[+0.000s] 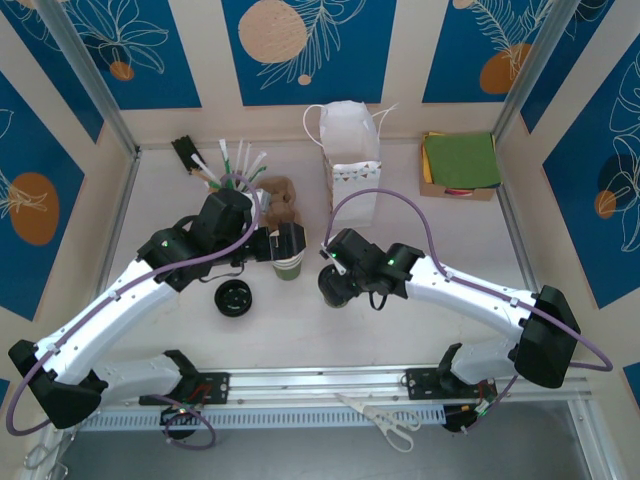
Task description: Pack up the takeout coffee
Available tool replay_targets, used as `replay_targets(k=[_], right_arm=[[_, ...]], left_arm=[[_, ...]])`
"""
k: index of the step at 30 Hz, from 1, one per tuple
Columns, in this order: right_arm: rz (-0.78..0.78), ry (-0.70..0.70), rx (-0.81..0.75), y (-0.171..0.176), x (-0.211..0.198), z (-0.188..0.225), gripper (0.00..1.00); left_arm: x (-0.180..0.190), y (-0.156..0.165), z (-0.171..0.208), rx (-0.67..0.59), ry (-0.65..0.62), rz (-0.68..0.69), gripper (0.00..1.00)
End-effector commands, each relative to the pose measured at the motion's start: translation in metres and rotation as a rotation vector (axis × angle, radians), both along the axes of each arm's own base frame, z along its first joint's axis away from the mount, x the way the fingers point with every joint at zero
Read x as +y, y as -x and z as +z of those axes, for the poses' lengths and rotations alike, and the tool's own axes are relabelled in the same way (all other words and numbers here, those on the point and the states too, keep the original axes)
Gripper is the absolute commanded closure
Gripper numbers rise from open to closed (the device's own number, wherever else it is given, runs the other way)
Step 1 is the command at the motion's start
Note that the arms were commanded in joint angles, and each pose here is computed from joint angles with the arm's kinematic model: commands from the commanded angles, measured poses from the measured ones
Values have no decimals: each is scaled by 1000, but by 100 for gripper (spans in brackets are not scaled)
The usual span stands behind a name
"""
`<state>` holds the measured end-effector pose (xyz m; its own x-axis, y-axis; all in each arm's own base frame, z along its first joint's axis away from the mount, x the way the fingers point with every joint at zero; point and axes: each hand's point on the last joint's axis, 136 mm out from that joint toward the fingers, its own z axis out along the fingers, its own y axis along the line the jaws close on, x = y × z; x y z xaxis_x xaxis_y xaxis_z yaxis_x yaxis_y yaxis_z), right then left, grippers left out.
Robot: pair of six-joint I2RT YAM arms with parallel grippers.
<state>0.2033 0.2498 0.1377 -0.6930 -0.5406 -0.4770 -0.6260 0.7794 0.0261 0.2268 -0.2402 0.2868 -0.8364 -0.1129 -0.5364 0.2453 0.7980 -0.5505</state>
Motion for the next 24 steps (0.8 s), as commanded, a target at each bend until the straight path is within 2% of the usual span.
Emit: replay_targets(k=[1,12,24], right_arm=[[17,5,-2,2,2,5,31],[21,-8,-33,0,3,18,31],[18,20,-25,1,-1,7,31]], left_arm=[[-3,5,-2,12,-11,-25,0],[-4,5,-6,24,-20,-31,0],[0,11,-16,46,-48,-30,0]])
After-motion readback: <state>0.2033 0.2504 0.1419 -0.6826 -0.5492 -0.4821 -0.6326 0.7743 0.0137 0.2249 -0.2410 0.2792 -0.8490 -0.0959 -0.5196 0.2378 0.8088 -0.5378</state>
